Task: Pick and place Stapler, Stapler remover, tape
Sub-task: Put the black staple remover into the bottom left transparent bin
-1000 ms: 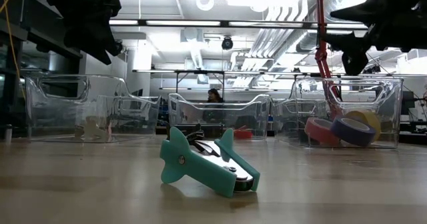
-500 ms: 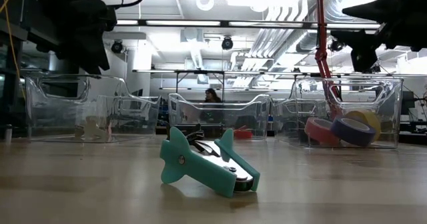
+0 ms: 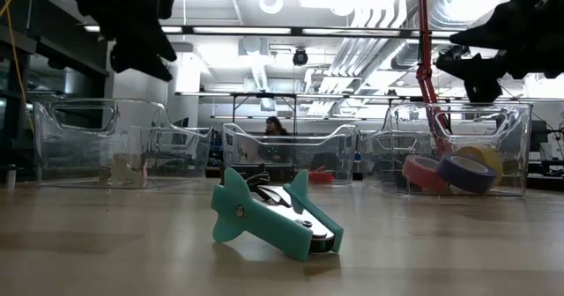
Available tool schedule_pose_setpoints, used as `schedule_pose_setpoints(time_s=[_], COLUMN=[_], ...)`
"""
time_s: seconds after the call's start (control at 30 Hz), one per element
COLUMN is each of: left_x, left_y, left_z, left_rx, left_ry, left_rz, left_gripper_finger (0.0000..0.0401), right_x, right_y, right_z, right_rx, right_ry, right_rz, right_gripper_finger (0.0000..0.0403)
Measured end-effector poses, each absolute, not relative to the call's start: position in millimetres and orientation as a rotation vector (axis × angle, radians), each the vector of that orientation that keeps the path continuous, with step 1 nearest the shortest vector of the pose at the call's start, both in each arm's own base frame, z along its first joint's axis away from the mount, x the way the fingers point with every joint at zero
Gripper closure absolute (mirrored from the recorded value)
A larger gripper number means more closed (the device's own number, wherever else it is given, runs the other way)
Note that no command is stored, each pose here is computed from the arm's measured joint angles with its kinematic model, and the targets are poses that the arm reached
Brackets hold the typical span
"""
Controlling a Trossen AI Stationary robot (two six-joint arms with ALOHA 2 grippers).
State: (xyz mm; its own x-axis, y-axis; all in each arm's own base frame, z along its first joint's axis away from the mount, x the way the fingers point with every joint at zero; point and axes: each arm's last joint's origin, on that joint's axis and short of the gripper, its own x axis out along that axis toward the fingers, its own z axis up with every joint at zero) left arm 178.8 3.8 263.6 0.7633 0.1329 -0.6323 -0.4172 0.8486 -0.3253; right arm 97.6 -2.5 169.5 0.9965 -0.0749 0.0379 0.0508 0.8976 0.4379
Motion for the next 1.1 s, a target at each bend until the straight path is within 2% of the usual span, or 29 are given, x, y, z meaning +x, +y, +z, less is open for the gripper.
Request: schedule_pose_setpoints(time_s=[0.17,0.43,0.63,0.8,1.1], left_x=[193.5,227.6,245.6,262.6,295.9], left_y=[1.7,-4.8,-8.4,-9.1,-10.3], left_z=[258.8,241.9,223.2,211.3,197.6], left_rx=[-0.432,-0.335,-0.131,-0.024,0.029], left_ry=[0.650,0.676,0.704,0.711,0.765], left_rz=[0.217,-0.058,-0.267,-0.336,-0.388], left_gripper_finger=[0.0171,0.0171,0.0171,0.0171,0.0171], right_x=[98.3,98.7,98.2,98.5,98.9], right_y=[-2.0,-1.8,-5.8,-5.9,-6.0], right_z=[168.3,167.4,169.8,169.8,169.8], right_rx=[0.434,0.416,0.434,0.379,0.381], right_ry=[-0.035,-0.025,-0.079,-0.073,-0.072], right_rz=[-0.052,-0.048,-0.174,-0.182,-0.184], right_gripper_finger=[0.0196,0.0196,0.0196,0.0196,0.0196])
